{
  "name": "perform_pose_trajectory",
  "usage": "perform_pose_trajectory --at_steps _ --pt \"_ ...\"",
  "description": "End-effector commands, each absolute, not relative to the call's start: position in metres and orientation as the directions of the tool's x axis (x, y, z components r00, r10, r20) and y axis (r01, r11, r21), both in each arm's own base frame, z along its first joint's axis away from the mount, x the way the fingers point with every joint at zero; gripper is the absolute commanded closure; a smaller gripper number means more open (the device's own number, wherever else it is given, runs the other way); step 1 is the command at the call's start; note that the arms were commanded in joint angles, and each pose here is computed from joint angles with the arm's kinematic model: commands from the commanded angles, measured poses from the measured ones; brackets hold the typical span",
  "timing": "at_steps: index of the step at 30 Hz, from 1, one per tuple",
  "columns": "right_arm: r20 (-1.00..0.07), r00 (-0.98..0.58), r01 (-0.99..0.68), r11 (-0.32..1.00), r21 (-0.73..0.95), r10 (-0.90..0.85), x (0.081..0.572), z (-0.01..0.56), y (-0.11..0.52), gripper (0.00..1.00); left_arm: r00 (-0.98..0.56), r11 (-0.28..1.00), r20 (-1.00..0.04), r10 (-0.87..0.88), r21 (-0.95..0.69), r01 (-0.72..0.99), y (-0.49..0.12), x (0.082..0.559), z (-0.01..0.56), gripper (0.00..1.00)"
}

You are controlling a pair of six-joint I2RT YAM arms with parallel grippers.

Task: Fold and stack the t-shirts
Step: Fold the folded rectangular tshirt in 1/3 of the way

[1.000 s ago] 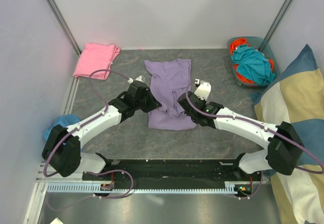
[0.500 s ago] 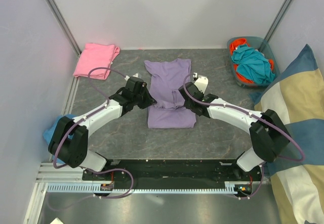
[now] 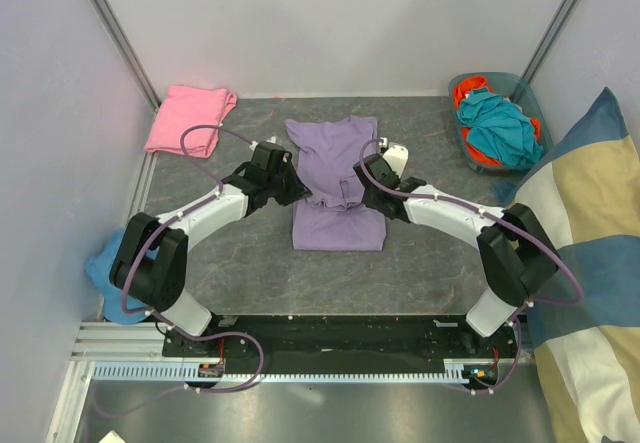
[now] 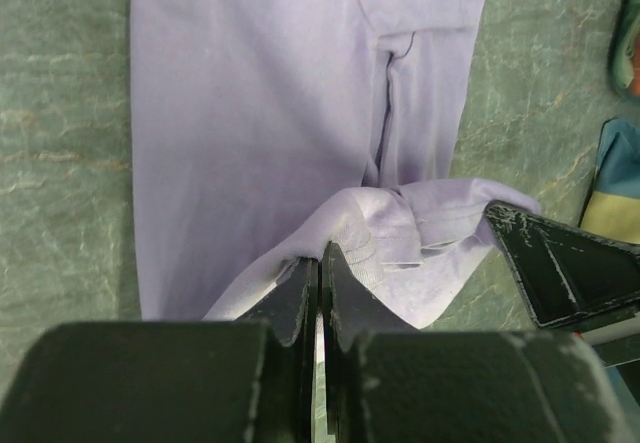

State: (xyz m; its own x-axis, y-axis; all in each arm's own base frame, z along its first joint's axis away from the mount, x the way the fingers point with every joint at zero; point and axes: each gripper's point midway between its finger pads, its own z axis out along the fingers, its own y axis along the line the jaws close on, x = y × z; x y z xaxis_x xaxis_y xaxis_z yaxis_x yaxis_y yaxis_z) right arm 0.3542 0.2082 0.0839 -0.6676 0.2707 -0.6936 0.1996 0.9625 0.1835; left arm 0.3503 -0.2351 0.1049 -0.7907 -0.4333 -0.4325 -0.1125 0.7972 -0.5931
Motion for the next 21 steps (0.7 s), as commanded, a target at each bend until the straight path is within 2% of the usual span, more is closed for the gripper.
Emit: perform_pose_trajectory --at_steps 1,10,12,13,14,15,16,17,21 --pt "-0.715 -0.639 0.180 0.959 0.220 0.284 0.377 0.098 0.218 1.00 -0.765 0.787 -0.488 -0.421 -0.615 -0.041 -0.242 0.374 0.125 0.98" --pt "-0.707 -0.650 0.170 0.960 0.224 0.280 0.393 0.096 0.223 1.00 -0.769 0.792 -0.478 -0.423 -0.608 -0.058 -0.239 0.386 0.117 0.98" --pt "-0.701 -0.663 0.162 0.964 0.210 0.264 0.394 0.092 0.221 0.77 -0.772 0.798 -0.475 -0.423 -0.598 -0.069 -0.235 0.389 0.112 0.95" --pt "-0.705 -0.659 0.167 0.965 0.203 0.262 0.396 0.092 0.217 0.64 -0.776 0.803 -0.467 -0.423 -0.590 -0.082 -0.231 0.388 0.110 0.87" --pt "-0.711 -0.648 0.183 0.962 0.202 0.272 0.397 0.098 0.209 0.44 -0.772 0.803 -0.470 -0.428 -0.589 -0.087 -0.228 0.391 0.112 0.72" --pt "-0.724 -0.638 0.192 0.965 0.179 0.262 0.397 0.100 0.201 0.37 -0.759 0.809 -0.485 -0.435 -0.580 -0.093 -0.219 0.395 0.116 0.46" --pt "-0.733 -0.628 0.202 0.965 0.170 0.260 0.396 0.103 0.193 0.30 -0.750 0.823 -0.494 -0.439 -0.557 -0.115 -0.210 0.396 0.116 0.07" --pt "-0.751 -0.603 0.219 0.961 0.168 0.269 0.397 0.117 0.181 0.24 -0.735 0.828 -0.512 -0.445 -0.547 -0.120 -0.203 0.401 0.122 0.00" --pt "-0.781 -0.570 0.242 0.961 0.136 0.254 0.386 0.138 0.152 0.21 -0.657 0.850 -0.589 -0.469 -0.503 -0.156 -0.162 0.408 0.150 0.00"
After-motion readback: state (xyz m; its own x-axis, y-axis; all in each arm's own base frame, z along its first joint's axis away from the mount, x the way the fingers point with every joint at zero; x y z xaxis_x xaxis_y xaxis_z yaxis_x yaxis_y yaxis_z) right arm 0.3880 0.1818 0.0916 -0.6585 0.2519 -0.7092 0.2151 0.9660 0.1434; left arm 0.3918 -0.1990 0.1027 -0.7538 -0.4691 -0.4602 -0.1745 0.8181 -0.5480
